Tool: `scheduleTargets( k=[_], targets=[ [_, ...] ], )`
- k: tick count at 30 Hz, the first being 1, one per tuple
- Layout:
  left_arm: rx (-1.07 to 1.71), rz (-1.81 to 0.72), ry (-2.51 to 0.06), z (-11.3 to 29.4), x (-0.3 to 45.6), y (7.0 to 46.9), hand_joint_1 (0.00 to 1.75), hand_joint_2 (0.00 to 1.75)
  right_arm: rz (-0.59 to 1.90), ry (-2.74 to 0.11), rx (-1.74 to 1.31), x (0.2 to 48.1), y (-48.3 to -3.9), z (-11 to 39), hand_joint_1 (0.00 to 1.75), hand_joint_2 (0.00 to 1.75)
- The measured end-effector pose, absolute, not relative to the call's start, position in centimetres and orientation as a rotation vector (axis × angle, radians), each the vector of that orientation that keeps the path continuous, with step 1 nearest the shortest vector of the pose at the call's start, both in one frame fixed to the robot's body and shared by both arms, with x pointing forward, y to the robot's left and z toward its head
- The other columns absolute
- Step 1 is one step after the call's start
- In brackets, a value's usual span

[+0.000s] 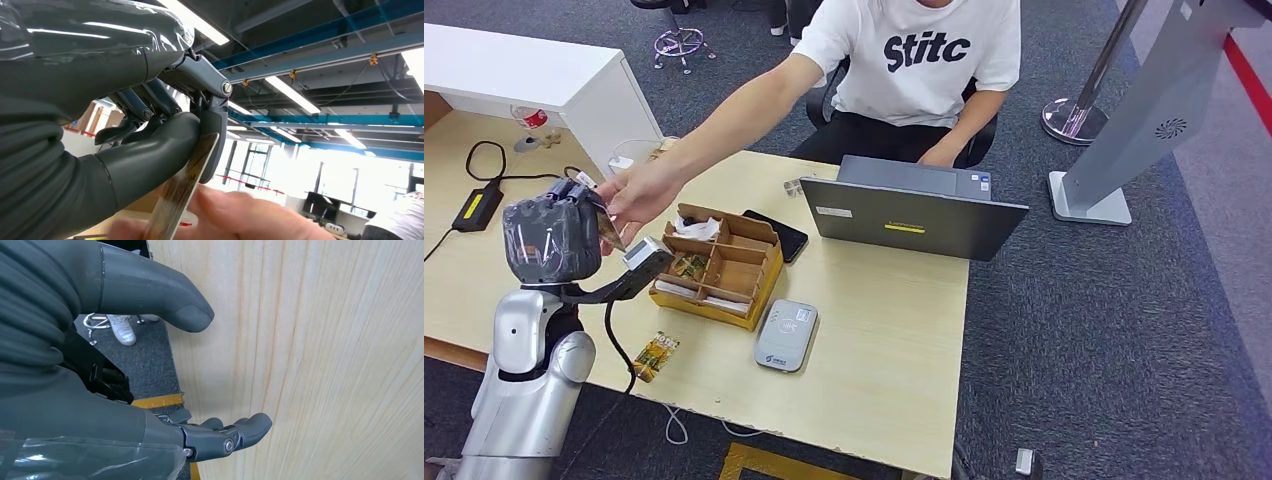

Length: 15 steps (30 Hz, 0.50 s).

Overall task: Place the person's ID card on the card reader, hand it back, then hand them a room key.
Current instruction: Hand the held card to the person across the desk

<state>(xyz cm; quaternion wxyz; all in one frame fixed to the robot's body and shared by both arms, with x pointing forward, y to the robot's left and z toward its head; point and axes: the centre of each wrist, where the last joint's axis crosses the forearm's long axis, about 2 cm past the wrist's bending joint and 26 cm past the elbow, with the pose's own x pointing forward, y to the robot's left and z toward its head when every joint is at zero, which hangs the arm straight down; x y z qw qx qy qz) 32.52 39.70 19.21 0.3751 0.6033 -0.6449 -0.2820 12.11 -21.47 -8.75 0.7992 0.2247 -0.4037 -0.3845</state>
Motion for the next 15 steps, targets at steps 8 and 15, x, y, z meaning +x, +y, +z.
scheduleTargets(
  k=[8, 15],
  targets=[
    [1.545, -0.722, -1.651, 19.17, 32.5, 39.69, 0.69, 1.75, -0.825, -0.868, 0.48, 12.1, -21.48, -8.75, 0.0, 1.75],
    [1.545, -0.717, -1.653, 18.98, 32.29, 39.65, 0.0, 1.75, -0.825, -0.868, 0.48, 12.08, -21.48, -8.76, 0.0, 1.75]
  ],
)
